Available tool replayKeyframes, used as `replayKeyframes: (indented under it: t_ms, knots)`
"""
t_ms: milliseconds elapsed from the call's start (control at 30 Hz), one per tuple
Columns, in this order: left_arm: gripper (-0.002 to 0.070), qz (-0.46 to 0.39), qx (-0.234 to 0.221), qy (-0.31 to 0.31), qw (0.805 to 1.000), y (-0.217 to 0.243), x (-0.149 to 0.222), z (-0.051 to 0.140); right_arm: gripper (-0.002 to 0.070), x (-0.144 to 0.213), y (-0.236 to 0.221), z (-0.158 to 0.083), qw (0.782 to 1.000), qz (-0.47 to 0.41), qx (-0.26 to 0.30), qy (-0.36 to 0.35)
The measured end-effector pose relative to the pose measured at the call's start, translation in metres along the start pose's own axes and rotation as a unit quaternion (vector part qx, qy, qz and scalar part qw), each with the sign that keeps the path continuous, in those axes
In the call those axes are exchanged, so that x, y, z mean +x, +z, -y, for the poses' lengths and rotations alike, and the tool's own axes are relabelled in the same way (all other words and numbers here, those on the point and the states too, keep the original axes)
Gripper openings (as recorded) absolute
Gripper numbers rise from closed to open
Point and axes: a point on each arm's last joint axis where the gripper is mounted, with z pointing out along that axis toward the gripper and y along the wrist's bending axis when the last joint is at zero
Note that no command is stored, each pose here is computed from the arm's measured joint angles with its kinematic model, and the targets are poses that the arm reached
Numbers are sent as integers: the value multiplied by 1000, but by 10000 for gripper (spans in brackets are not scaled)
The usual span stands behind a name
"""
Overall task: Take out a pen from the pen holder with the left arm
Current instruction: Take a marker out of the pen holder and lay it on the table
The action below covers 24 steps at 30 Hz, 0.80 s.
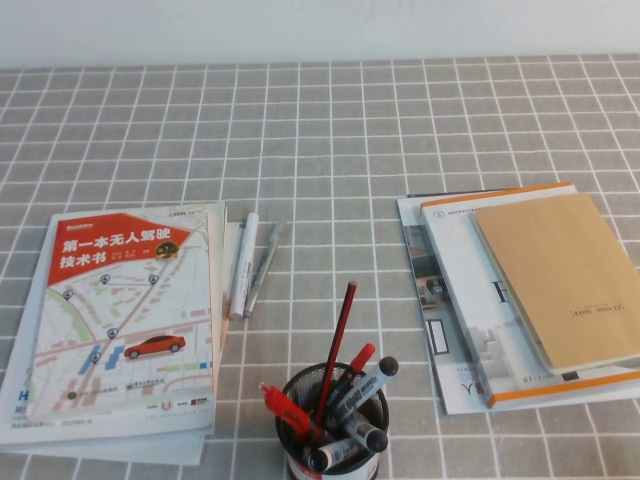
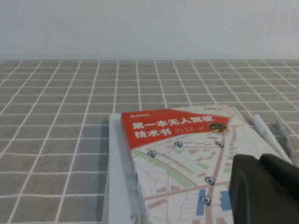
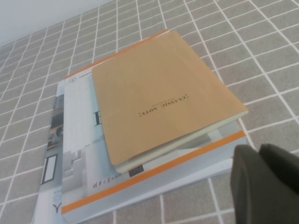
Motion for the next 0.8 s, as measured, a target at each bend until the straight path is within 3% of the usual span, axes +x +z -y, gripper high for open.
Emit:
replayKeyframes:
  t_ms: [167,367,800]
  knots:
    - [0,-36,-21,-1,999,-5,9,-2,-13,0,0,0,1000,0,0,0]
    - [0,-92,-14,21,995,-7,20,-1,-13,0,0,0,1000,0,0,0]
    - [0,-98,-10,25,995,-7,21,0,-13,0,0,0,1000,0,0,0]
